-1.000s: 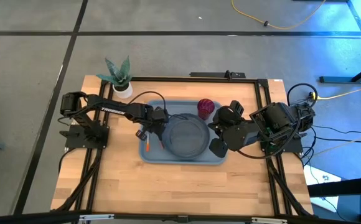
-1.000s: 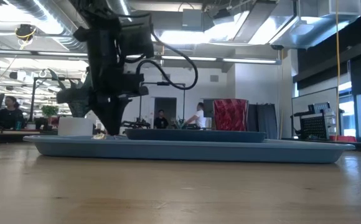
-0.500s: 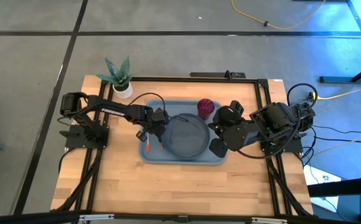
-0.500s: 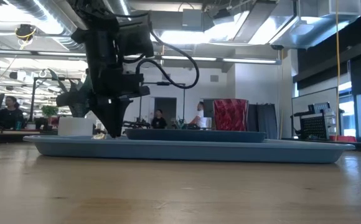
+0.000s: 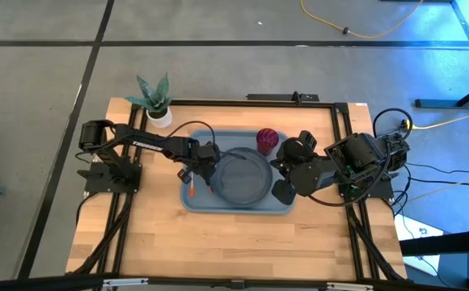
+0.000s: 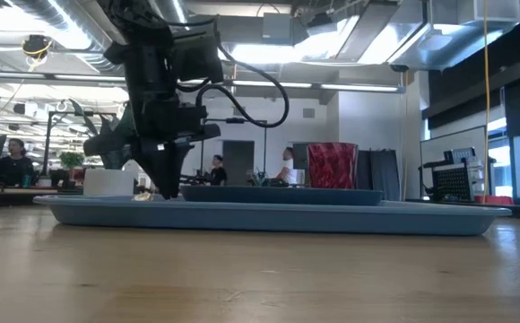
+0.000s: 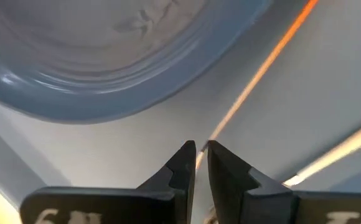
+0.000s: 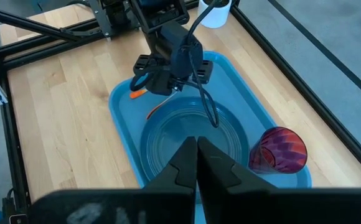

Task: Pick and place plate/cup/fork/spoon on tray
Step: Adjust the orange fork on the blue tray

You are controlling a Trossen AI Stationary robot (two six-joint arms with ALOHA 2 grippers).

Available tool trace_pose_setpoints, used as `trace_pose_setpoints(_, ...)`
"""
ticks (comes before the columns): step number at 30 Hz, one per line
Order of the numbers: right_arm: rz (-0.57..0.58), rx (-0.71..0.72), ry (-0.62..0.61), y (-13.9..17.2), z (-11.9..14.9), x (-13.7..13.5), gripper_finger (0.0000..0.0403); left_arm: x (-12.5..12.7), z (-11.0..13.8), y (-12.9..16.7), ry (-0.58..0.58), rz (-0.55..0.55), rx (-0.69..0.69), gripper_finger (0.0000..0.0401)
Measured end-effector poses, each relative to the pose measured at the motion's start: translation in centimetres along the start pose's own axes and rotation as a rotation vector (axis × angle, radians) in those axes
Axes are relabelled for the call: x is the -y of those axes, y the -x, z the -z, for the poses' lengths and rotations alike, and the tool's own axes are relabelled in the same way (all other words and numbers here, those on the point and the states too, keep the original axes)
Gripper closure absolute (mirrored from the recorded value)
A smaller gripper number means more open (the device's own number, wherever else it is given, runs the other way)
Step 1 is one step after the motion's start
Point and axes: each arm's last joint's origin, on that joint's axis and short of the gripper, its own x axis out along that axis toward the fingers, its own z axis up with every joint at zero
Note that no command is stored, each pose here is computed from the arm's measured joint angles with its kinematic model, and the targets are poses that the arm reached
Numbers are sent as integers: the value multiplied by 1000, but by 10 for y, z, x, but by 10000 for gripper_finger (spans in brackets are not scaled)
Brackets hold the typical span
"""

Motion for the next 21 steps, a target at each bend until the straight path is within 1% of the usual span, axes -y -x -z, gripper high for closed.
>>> trace_pose_setpoints(11, 0, 0, 0, 0, 0, 0, 395, 2, 1, 0, -8, 17, -14, 366)
trace_pose_setpoints(17, 0, 0, 0, 0, 0, 0, 395, 0, 5, 0, -18, -21, -86, 366)
trace_pose_setpoints(21, 0, 0, 0, 0, 0, 0, 395, -2, 9, -1, 0, -11, -82, 366)
